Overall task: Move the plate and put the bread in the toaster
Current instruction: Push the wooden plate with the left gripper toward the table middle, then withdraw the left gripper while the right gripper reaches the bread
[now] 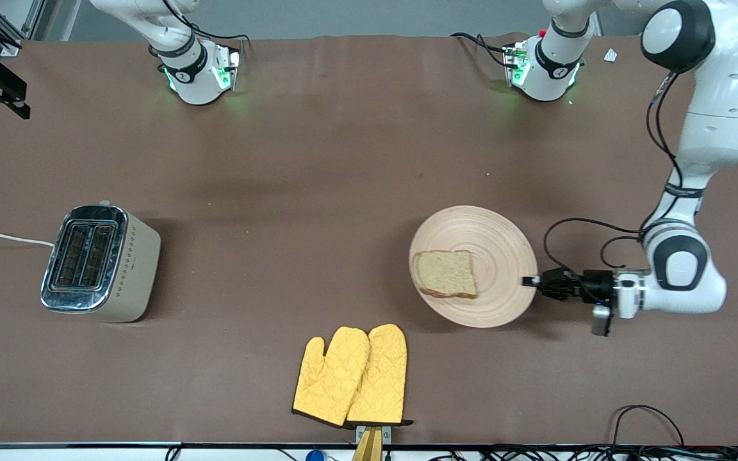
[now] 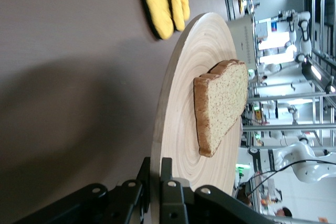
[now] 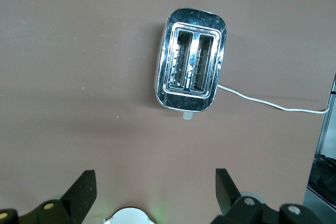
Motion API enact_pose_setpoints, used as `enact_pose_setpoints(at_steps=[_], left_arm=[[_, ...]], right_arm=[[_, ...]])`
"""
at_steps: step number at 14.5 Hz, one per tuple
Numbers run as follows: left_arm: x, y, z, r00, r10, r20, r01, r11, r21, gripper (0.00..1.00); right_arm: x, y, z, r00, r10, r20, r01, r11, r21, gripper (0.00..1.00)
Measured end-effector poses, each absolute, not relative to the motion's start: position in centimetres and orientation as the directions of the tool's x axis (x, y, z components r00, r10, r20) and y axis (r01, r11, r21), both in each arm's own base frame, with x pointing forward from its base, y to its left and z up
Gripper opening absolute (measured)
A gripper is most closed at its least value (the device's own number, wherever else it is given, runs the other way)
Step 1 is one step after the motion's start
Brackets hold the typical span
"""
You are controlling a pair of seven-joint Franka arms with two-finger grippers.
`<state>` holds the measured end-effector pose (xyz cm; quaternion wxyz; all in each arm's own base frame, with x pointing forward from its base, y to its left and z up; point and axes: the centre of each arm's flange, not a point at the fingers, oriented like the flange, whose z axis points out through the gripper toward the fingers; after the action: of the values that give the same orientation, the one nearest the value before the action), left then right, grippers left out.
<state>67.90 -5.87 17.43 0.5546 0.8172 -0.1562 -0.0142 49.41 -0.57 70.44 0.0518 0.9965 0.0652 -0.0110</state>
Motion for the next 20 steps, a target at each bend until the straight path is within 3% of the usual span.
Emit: enact_pose_setpoints(at_steps=[10,20], left_arm=[[63.3,-27.9,14.3,0.975,-0.203,0.093,-0.154,-0.310,0.938,0.10],[58.1,-32.1,9.2,0.984,-0.179,-0.005,-0.066,-0.388,0.919,0.10]], right_arm=[[49.4,-0.6,70.4,0.991,0.129,-0.029,0.131,-0.986,0.102,1.00],[49.4,-0.6,70.5,0.991,0.129,-0.026,0.131,-0.986,0.102,1.00]])
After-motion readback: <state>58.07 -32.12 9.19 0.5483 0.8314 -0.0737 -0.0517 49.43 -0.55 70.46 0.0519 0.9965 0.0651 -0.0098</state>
